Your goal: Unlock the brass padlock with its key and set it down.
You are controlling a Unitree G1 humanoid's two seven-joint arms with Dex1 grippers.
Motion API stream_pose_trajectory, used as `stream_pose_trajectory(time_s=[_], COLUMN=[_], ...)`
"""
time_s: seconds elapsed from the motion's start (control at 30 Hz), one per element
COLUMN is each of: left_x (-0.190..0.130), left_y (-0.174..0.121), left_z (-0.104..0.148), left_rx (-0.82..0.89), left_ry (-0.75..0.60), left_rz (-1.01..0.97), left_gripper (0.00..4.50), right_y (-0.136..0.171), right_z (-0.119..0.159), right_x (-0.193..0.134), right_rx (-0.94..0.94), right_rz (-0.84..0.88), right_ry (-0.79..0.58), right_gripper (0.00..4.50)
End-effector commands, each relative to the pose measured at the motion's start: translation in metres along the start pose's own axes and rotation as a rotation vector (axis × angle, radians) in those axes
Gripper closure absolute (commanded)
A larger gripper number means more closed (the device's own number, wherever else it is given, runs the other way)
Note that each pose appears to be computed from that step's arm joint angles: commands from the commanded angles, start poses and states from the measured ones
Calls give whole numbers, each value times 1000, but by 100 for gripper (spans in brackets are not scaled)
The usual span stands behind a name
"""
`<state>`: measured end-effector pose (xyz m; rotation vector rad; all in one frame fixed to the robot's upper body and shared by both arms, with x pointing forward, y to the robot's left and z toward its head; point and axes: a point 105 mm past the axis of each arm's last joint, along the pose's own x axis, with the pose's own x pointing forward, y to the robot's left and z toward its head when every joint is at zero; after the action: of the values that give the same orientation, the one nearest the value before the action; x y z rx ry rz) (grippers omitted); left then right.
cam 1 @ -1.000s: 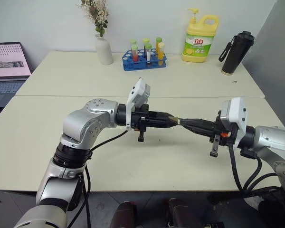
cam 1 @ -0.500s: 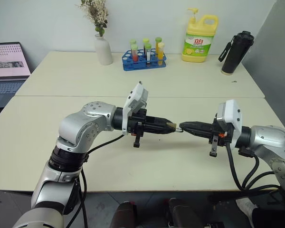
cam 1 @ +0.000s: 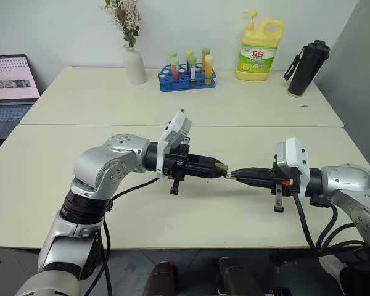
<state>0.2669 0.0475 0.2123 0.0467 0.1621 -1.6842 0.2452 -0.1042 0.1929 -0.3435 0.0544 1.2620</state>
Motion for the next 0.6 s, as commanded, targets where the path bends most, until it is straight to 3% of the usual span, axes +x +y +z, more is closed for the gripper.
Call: stream_pose_trajectory(time_s=[0.03,0.33,0.47,0.6], left_x=[-1,0,1,2], left_y=[-4,0,8,16], left_z=[8,4,-25,-46], left_rx=[36,13,-103,-176], left_ry=[-11,-14,12,21], left_rz=[-8,12,90,173], left_gripper=[433,433,433,433], right_y=[3,3,-3,0], right_z=[6,-3,-29,-37], right_x=[-2,-4,-23,-30], right_rx=[-30,-46,-84,-77], right_rz=[12,-25,-86,-105], right_ry=[-12,40,165,178], right_gripper=[450,450,450,327])
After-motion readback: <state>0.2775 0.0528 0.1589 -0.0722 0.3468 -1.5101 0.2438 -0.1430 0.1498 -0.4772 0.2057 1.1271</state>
